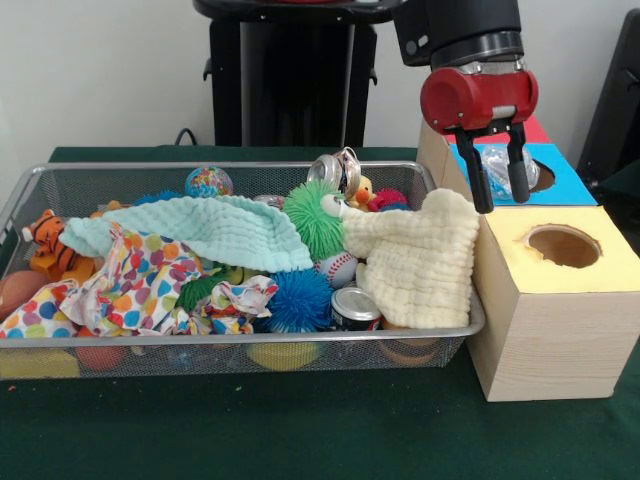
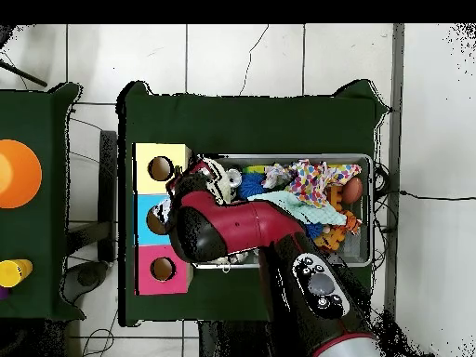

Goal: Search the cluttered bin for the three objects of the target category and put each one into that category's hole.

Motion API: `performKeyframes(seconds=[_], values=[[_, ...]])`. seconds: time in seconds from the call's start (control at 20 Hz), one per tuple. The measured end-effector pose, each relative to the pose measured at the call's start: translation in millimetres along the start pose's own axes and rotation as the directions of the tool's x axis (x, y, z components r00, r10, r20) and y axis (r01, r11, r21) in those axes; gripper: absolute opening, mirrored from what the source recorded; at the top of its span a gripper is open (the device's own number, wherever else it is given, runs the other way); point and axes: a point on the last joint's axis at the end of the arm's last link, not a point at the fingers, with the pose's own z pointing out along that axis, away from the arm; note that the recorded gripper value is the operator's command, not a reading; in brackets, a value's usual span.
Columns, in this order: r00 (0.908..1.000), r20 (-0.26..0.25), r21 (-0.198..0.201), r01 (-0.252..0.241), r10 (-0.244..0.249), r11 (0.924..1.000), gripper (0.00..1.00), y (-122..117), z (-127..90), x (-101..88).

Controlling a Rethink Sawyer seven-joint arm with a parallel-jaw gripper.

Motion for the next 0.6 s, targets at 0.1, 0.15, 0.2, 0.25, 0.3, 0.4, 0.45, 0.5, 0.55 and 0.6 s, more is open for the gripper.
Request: performKeyframes(seconds=[0.1,0.15,0.2,0.25,0.3,0.4,0.45,0.5,0.55,0.6], values=[[1.0,-0.006,-0.011,-0.006,0.006,0.9999,1.0,4,4,4.4],[0.9999,-0.008,-0.015,-0.008,0.008,0.9999,1.0,5,6,6.0],[0.9999,-0.011,-0.018,-0.01,0.01,0.9998,1.0,6,7,7.5],[0.9998,-0.013,-0.022,-0.012,0.012,0.9997,1.0,7,8,9.0],[0.9998,-0.016,-0.027,-0.015,0.014,0.9995,1.0,9,10,11.0],[0.9996,-0.022,-0.035,-0.019,0.018,0.9992,1.0,12,14,14.7],[0.9995,-0.024,-0.038,-0.021,0.02,0.999,1.0,13,15,16.1],[0.9994,-0.026,-0.042,-0.024,0.023,0.9988,1.0,14,16,17.5],[0.9994,-0.027,-0.043,-0.025,0.023,0.9988,1.0,15,17,18.3],[0.9993,-0.029,-0.046,-0.026,0.025,0.9986,1.0,16,18,19.3]])
